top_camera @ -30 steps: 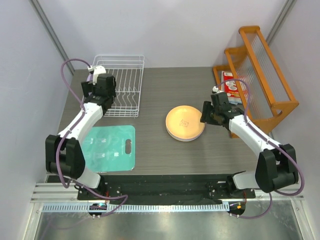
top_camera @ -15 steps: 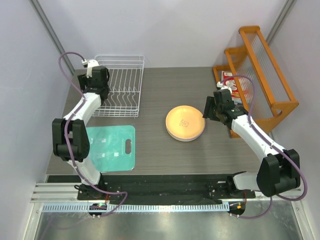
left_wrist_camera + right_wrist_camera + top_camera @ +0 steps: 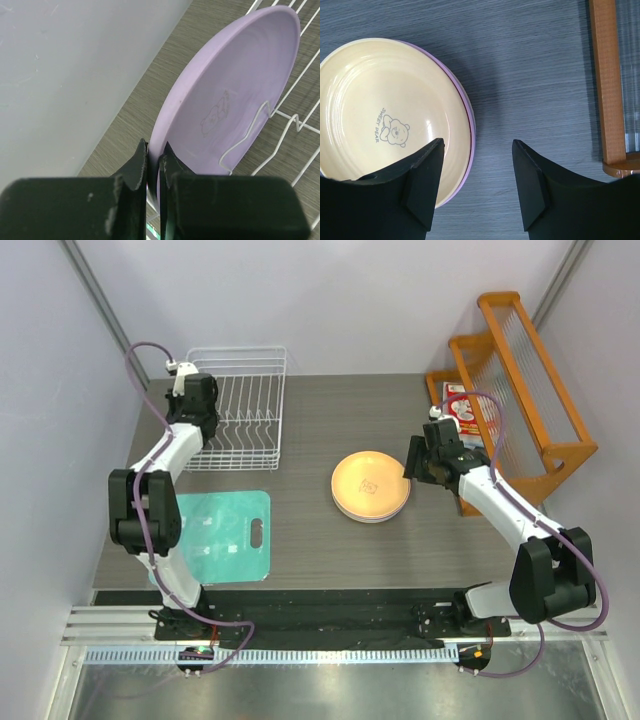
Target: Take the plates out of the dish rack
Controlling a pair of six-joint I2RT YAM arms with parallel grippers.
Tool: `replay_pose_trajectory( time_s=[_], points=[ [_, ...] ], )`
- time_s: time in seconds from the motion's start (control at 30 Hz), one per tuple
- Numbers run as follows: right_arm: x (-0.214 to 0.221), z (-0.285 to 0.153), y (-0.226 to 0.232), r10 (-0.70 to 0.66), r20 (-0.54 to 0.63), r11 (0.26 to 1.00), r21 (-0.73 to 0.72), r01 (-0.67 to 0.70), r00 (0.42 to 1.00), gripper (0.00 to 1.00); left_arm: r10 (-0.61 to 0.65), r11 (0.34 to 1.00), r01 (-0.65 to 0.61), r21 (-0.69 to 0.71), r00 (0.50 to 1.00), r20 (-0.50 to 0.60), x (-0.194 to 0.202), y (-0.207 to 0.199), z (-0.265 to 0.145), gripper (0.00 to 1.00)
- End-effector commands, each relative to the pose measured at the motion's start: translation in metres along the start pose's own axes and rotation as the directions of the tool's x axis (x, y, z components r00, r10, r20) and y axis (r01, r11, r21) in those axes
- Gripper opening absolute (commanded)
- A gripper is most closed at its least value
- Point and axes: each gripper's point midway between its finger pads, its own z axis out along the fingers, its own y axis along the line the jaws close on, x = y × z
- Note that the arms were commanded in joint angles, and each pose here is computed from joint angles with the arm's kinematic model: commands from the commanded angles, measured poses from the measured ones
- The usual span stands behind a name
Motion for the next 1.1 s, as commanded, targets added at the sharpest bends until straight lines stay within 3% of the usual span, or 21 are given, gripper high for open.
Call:
replay_pose_trajectory(
  time_s=[0.0,0.23,0.47,0.7,0.73,0.8,0.9,0.97,1.07],
  points=[
    [-0.014,0.0,0.007,0.006,0.041,1.0,-0.025,-0.005,0.999,0.62,-0.192,0.978,0.201,-0.055,0.971,0.142,-0.039,0.024,-0.011,0.0],
    [-0.008,0.002,0.007,0.006,0.032,1.0,-0.031,-0.005,0.999,0.62,-0.111,0.976,0.161,-0.147,0.948,0.299,-0.062,0.029,-0.049,0.0],
    [-0.007,-0.001,0.008,0.011,0.036,0.999,-0.045,-0.009,0.999,0.62,-0.076,0.977,0.133,-0.167,0.947,0.313,-0.071,0.033,-0.071,0.0],
    [-0.008,-0.01,0.008,0.018,0.056,0.998,-0.06,-0.015,0.998,0.62,-0.133,0.98,0.171,-0.098,0.94,0.314,-0.093,0.056,-0.103,0.0],
    [-0.008,-0.011,0.008,0.021,0.055,0.998,-0.062,-0.017,0.998,0.62,-0.194,0.972,0.227,-0.065,0.925,0.326,-0.105,0.062,-0.112,0.0],
    [-0.011,-0.015,0.01,0.026,0.068,0.997,-0.077,-0.02,0.997,0.62,-0.191,0.981,0.195,0.015,0.935,0.3,-0.104,0.054,-0.121,0.0],
    [-0.017,-0.026,0.02,0.025,0.085,0.99,-0.138,-0.013,0.996,0.63,-0.264,0.946,0.21,0.245,0.941,0.21,-0.097,0.029,-0.14,0.0],
    [-0.02,-0.033,0.033,0.026,0.094,0.977,-0.211,-0.005,0.995,0.63,-0.32,0.868,0.238,0.436,0.94,0.123,-0.088,0.002,-0.16,0.0],
    [-0.027,-0.051,0.058,0.048,0.121,0.933,-0.361,-0.001,0.992,0.64,-0.393,0.731,0.328,0.599,0.919,-0.024,-0.074,-0.028,-0.185,0.0]
  ],
)
